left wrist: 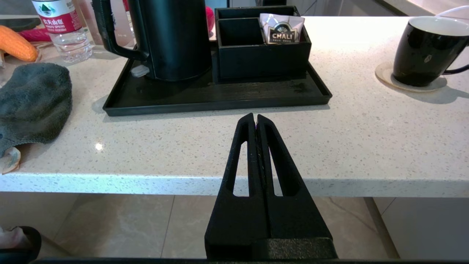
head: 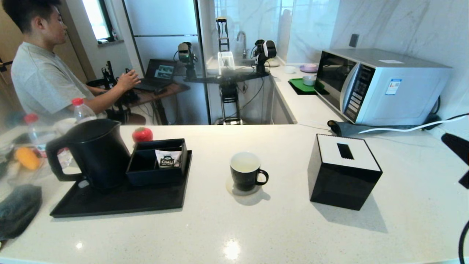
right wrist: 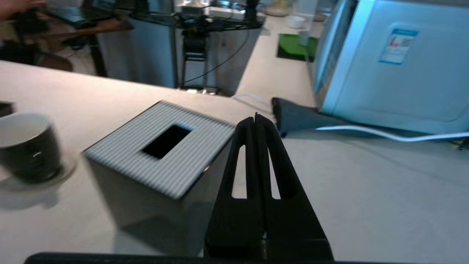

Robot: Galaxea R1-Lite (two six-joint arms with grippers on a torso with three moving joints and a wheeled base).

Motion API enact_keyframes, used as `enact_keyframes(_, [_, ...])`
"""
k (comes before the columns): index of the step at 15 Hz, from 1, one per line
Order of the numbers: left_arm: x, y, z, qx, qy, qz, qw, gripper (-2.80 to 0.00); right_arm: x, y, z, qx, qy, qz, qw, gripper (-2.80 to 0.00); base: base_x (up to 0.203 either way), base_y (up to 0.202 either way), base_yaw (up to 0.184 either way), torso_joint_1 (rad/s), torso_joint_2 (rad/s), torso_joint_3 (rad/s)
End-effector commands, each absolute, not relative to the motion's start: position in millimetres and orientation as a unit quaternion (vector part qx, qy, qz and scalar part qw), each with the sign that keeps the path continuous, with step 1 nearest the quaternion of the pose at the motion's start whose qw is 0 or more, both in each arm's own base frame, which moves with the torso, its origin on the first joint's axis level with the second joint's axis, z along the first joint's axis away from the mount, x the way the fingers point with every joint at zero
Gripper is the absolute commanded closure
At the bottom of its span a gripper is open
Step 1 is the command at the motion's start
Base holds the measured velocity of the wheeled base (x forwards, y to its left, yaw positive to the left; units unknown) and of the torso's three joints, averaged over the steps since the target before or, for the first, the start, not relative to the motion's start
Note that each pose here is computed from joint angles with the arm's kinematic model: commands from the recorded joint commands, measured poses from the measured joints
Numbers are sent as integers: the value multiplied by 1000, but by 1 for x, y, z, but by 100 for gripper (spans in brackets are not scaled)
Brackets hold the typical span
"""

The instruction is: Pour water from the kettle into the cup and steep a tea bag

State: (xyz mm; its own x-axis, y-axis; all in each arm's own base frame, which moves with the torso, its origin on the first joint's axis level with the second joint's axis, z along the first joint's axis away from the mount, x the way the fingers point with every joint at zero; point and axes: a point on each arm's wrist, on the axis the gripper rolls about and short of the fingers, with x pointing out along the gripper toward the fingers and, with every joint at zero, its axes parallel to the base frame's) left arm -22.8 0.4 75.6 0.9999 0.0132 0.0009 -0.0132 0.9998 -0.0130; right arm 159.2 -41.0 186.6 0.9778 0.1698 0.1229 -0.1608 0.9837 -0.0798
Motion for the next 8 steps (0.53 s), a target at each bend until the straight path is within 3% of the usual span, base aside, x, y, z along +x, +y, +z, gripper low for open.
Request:
enact_keyframes(1, [-23,0,76,-7,-1,7,1000,0,113,-25,184,-42,-87,104,990,0,0,0,0,0,0,0])
enact_keyframes(8, [-23,0,76,-7,-1,8,1000,0,14,8,146,-33,-36,119,992,0,0,0,0,0,0,0])
